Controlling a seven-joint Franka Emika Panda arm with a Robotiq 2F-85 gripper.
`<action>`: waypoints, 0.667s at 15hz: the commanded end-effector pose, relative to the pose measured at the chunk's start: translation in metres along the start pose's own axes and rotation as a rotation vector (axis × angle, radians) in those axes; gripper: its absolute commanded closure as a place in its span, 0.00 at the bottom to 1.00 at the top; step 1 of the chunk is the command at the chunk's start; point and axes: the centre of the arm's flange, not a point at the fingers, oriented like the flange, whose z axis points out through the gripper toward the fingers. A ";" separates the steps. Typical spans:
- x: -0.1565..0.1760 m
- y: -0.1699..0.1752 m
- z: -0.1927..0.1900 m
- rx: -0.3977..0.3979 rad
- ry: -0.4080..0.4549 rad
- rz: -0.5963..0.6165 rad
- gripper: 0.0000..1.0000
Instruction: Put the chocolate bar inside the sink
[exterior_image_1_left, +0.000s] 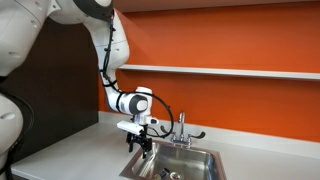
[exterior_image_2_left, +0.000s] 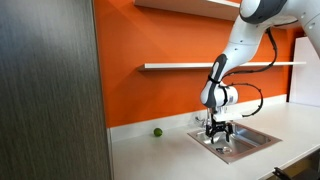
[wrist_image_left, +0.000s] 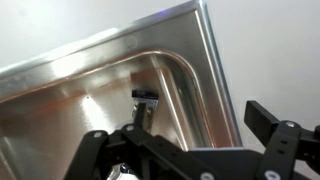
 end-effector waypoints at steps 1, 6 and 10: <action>-0.037 -0.013 -0.020 -0.024 0.027 0.002 0.00; -0.063 -0.031 -0.029 -0.048 0.027 -0.029 0.00; -0.082 -0.041 -0.033 -0.058 0.025 -0.040 0.00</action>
